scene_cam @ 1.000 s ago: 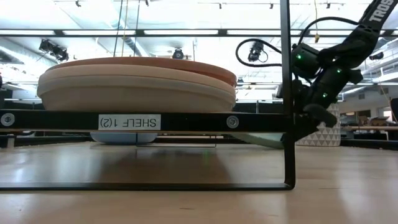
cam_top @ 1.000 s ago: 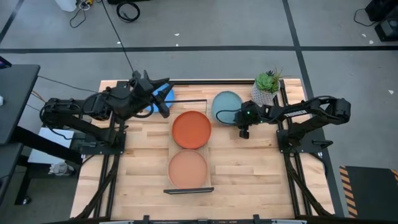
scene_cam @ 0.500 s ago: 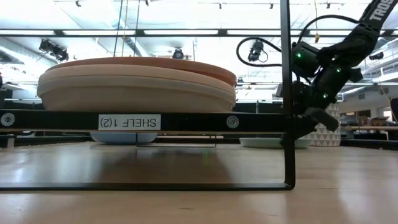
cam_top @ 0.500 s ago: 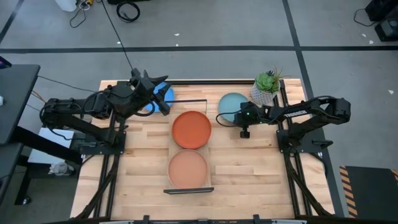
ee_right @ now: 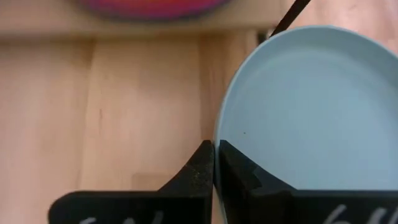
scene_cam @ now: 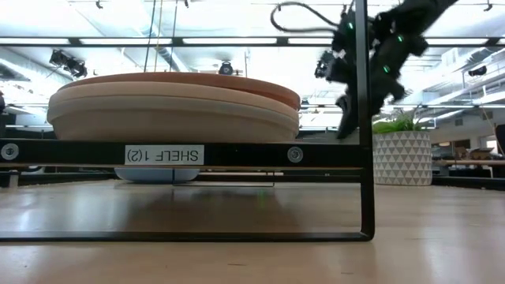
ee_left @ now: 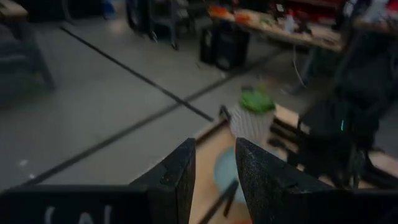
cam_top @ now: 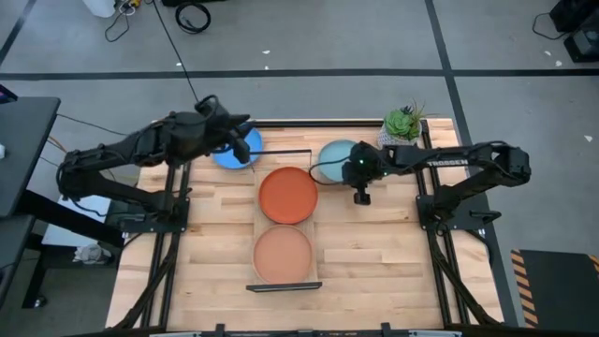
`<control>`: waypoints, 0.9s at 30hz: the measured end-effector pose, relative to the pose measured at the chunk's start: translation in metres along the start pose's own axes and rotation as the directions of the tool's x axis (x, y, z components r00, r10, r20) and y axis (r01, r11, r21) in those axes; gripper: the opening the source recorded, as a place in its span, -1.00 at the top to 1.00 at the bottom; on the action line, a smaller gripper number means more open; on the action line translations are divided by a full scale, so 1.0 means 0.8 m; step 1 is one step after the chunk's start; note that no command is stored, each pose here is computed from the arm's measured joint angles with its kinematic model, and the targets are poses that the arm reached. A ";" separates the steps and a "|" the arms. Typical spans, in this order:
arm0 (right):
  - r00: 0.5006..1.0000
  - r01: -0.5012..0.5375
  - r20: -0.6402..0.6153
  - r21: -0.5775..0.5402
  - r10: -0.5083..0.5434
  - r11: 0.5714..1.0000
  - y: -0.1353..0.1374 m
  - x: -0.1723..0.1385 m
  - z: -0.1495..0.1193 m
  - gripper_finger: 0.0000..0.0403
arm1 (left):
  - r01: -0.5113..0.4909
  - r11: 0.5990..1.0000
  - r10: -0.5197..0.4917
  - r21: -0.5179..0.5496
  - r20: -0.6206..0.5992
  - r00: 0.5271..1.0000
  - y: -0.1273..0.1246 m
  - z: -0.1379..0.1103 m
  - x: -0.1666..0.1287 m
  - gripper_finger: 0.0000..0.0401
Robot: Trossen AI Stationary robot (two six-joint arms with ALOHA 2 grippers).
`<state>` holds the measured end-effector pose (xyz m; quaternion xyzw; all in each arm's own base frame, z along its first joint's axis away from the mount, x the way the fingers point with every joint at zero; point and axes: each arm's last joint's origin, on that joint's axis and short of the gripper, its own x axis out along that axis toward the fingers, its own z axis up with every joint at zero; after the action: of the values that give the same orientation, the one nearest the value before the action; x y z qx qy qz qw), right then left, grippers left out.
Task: Place and stack plates onto a shelf
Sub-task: Stack the light blue plate on the brown plate on the shelf
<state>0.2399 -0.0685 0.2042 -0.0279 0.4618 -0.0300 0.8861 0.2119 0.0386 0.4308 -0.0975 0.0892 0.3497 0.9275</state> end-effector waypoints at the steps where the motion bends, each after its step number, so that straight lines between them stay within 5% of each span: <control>1: 1.000 0.001 0.007 0.025 -0.001 1.000 -0.001 -0.006 0.009 0.91 | 0.014 1.000 -0.014 0.005 -0.024 1.000 0.003 -0.002 0.002 0.40; 6: 0.989 -0.126 0.104 0.189 0.107 0.974 -0.008 -0.041 0.052 0.91 | 0.109 0.993 -0.105 0.041 -0.086 0.991 0.006 -0.005 0.003 0.40; 12: 0.954 -0.295 0.188 0.461 0.232 0.837 -0.007 -0.081 0.089 0.91 | 0.204 0.977 -0.201 0.063 -0.050 0.978 0.015 0.005 -0.023 0.40; 21: 0.891 -0.440 0.323 0.437 0.320 0.784 0.036 -0.131 0.144 0.92 | 0.256 0.965 -0.252 0.063 -0.069 0.965 0.042 0.005 -0.070 0.40; 27: 0.834 -0.496 0.430 0.305 0.347 0.813 0.085 -0.141 0.165 0.92 | 0.261 0.964 -0.258 0.054 -0.051 0.965 0.050 0.007 -0.082 0.40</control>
<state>0.2857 0.0110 0.3669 0.2557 0.2723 0.0812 0.9241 0.1375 0.0278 0.4468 -0.0879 0.1062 0.2203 0.9657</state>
